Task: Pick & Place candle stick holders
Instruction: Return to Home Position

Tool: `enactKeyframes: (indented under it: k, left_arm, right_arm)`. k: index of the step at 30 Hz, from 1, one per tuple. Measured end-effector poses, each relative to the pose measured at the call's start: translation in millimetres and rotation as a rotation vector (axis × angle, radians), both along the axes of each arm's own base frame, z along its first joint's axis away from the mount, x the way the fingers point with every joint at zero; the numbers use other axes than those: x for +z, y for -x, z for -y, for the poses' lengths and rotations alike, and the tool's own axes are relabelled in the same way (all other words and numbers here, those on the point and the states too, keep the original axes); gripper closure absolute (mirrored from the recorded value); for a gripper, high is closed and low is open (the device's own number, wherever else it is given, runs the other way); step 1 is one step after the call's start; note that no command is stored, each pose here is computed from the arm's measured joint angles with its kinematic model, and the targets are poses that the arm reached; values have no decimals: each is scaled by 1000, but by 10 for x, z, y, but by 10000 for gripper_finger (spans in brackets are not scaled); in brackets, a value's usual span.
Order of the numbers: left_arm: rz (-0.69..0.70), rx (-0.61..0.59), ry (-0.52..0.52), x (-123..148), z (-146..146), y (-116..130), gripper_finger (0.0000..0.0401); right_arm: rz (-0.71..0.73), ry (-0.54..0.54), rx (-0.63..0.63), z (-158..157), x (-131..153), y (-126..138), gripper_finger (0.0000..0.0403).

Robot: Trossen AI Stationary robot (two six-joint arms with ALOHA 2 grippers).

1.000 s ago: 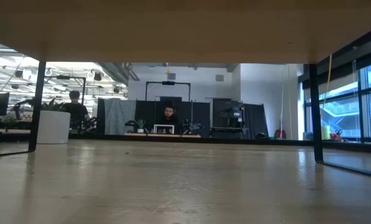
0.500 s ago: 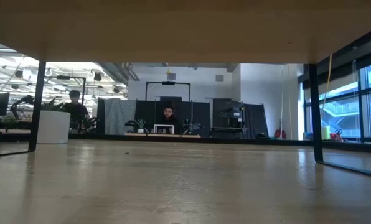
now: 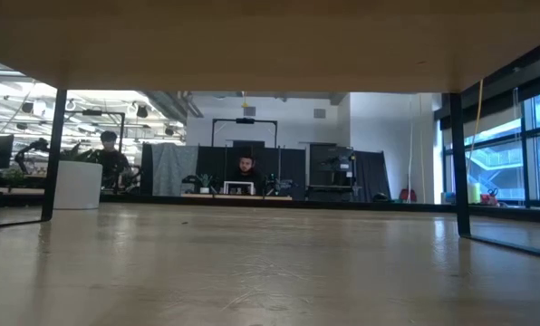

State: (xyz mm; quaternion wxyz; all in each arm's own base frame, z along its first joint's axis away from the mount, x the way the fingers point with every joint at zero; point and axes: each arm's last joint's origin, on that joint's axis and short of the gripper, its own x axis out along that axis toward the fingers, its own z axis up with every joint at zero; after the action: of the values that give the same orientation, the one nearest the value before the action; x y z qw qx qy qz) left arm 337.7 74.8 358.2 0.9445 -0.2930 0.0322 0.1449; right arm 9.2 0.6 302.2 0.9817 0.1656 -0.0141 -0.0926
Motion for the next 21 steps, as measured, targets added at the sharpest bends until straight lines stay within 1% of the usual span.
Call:
enactKeyframes:
  k: [5, 13, 21]
  left_arm:
    - [1, -24, 6, 0, 7, -2, 400]
    - [2, -66, 10, 0, 19, -4, 400]
    - [3, -97, 14, 0, 28, -6, 400]
  right_arm:
    - [15, -18, -16, 45, -107, -132, 399]
    - [0, -38, -50, 137, -415, -387, 399]
    - [18, -41, -67, 181, -579, -512, 399]
